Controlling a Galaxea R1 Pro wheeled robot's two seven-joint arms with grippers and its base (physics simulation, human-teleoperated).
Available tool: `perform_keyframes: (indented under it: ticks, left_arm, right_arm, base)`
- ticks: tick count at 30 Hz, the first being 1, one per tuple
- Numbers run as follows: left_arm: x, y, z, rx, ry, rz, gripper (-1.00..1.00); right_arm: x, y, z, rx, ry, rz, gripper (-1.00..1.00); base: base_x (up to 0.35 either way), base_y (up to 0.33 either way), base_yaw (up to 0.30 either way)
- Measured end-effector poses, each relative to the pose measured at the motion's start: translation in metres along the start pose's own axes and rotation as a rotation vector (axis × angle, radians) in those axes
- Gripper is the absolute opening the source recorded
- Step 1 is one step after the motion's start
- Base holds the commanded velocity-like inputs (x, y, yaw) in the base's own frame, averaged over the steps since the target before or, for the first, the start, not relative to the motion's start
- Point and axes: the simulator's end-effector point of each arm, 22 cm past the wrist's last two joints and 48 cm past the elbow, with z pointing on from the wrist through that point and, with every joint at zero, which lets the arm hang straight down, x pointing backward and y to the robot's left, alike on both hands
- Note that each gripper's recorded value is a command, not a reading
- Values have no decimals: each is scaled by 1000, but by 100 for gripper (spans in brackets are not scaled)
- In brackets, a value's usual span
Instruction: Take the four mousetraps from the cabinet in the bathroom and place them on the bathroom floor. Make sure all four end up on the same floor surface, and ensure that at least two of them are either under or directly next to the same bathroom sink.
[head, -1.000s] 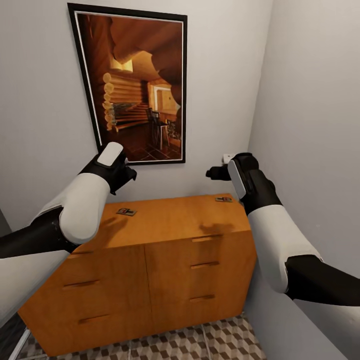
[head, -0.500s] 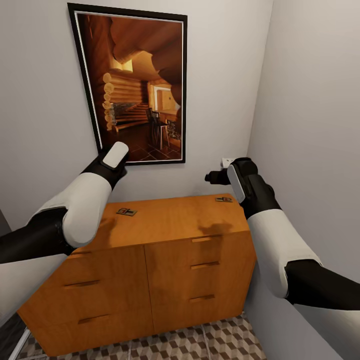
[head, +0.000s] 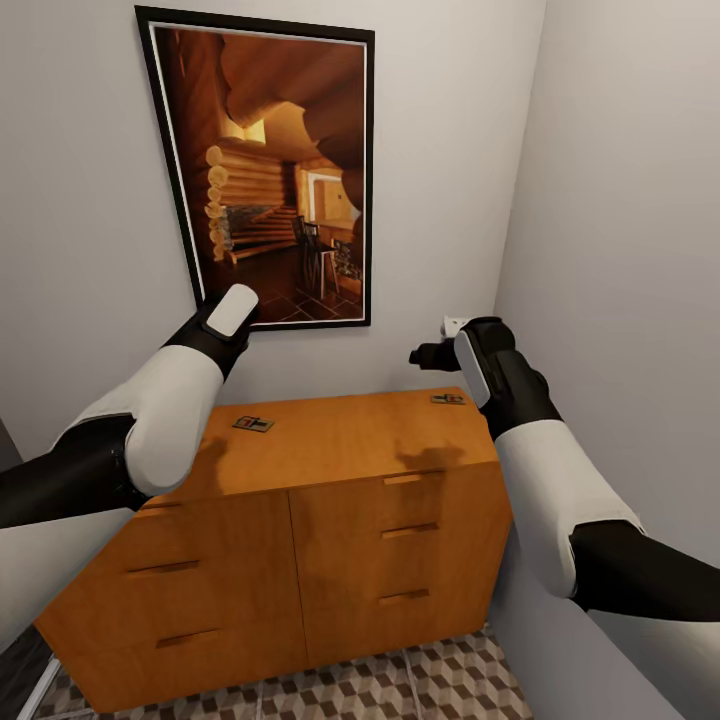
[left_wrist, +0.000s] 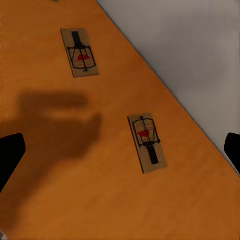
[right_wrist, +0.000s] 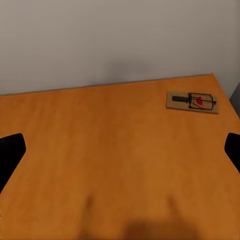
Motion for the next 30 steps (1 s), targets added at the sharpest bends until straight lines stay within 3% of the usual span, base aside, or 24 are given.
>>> perform_keyframes:
  ticks: [22, 30]
  left_arm:
    - [-18, 6, -1, -4, -16, -21, 100]
    - [-20, 7, -1, -7, -14, 2, 100]
  right_arm:
    - [4, -2, 1, 2, 7, 1, 100]
    - [20, -1, 7, -1, 31, 0, 100]
  base:
    - [0, 0, 0]
    - [43, -35, 0]
